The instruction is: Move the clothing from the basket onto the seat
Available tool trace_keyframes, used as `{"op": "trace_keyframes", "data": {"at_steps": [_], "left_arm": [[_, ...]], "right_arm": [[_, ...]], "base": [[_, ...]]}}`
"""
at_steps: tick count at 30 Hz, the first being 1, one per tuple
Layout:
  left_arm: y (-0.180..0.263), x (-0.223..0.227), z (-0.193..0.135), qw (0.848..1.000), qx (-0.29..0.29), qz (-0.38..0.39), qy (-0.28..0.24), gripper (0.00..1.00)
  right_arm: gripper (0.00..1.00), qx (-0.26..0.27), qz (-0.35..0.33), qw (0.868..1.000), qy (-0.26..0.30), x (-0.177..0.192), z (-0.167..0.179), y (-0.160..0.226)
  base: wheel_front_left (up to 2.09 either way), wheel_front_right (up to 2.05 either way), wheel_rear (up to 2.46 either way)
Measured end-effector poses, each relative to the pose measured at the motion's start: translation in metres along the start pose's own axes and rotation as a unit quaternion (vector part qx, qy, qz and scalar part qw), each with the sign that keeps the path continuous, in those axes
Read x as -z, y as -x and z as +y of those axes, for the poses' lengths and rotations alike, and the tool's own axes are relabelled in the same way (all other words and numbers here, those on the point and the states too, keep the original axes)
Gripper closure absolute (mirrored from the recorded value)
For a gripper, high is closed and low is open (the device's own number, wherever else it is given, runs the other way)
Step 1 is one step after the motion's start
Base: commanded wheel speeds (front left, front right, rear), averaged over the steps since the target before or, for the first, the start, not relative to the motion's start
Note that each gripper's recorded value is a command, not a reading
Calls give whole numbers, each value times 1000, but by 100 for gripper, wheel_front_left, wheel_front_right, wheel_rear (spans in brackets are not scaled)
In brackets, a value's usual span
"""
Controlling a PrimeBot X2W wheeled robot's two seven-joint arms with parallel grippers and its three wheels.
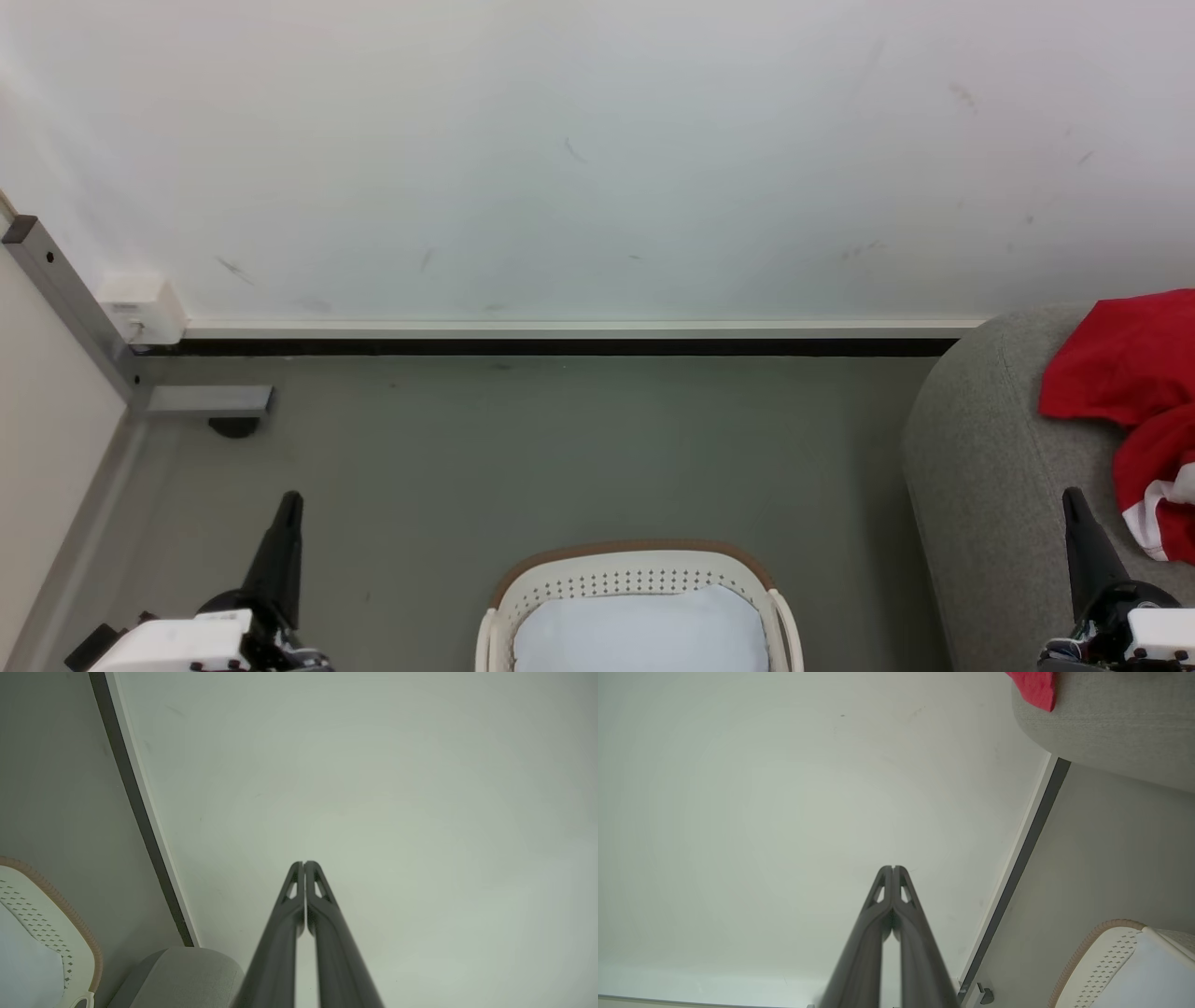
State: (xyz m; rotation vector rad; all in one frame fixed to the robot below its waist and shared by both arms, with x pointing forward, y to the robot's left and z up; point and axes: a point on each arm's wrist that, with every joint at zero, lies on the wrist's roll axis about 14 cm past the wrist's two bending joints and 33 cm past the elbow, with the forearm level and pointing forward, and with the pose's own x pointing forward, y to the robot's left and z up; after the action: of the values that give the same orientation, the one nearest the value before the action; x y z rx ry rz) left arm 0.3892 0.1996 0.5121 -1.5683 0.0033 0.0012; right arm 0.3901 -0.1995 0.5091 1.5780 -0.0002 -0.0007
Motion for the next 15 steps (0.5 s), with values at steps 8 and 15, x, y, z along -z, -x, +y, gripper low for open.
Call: {"op": "trace_keyframes", "data": {"at_steps": [8, 15], "left_arm": [[0, 0, 0, 1000, 0, 0, 0, 100], [0, 0, 0, 1000, 0, 0, 0, 100]], "right_arm": [[100, 0, 0, 1000, 0, 0, 0, 0], [100, 0, 1, 1000, 1, 0, 0, 0]], "base": [[0, 0, 0], [0, 0, 0]]}}
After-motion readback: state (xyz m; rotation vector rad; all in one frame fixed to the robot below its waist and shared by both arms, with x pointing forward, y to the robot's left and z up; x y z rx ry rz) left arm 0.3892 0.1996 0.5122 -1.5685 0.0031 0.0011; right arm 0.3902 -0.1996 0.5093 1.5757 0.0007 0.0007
